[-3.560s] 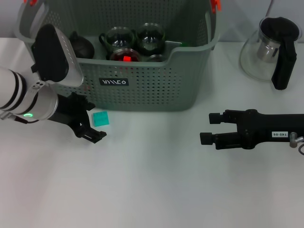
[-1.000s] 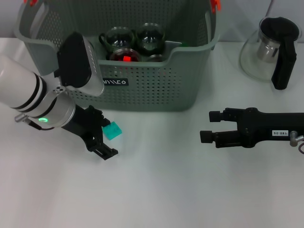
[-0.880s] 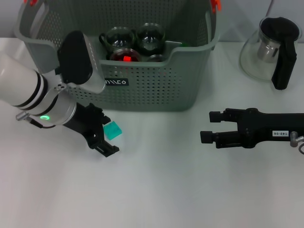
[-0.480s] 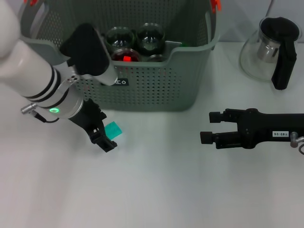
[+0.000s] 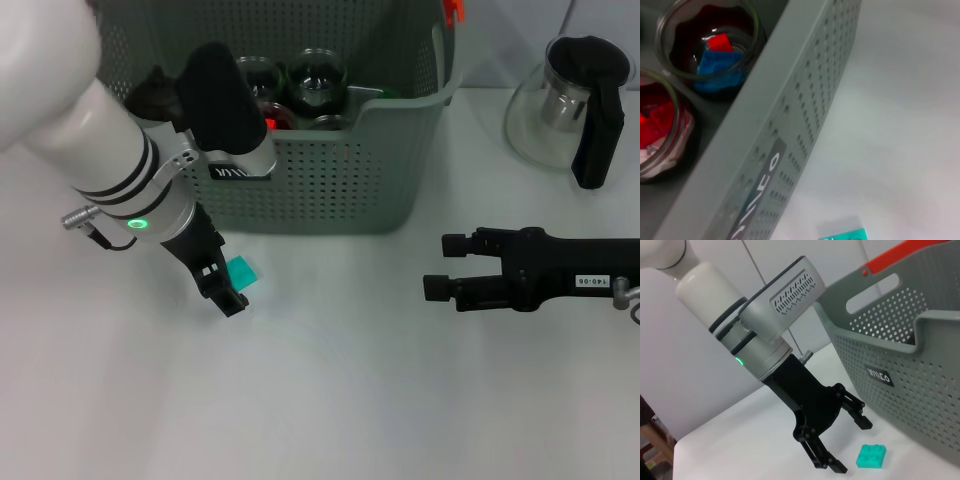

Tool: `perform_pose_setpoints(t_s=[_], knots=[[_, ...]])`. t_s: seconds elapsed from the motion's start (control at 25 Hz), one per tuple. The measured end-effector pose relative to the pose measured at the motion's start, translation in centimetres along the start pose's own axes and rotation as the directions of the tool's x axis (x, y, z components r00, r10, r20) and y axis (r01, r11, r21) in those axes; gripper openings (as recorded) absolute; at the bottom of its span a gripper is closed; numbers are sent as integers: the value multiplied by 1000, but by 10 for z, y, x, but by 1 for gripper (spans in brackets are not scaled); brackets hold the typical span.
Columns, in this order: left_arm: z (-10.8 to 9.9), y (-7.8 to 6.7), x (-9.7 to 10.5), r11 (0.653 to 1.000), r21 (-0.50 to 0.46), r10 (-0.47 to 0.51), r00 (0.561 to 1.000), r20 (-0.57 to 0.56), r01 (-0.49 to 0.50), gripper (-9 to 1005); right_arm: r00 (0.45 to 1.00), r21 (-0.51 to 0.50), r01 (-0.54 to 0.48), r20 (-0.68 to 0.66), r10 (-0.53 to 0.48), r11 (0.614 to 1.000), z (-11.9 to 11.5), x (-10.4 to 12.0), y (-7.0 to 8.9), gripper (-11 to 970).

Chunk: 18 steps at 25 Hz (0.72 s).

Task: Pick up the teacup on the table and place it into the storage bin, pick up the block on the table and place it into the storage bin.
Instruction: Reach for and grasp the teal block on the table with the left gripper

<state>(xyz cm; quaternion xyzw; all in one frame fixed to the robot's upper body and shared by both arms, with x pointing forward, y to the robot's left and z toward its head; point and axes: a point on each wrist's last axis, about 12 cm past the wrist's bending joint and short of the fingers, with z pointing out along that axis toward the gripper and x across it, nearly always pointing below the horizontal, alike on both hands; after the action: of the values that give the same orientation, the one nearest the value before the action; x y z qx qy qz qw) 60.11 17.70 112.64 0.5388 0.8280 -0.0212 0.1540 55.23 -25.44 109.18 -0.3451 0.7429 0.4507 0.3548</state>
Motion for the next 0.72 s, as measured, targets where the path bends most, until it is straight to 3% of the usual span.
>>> perform_pose_setpoints(t_s=[0.72], knots=[[5, -6, -13, 999, -19, -42, 998, -40, 42, 897, 1000, 1, 9, 3, -9, 1000, 0, -1, 0, 946]])
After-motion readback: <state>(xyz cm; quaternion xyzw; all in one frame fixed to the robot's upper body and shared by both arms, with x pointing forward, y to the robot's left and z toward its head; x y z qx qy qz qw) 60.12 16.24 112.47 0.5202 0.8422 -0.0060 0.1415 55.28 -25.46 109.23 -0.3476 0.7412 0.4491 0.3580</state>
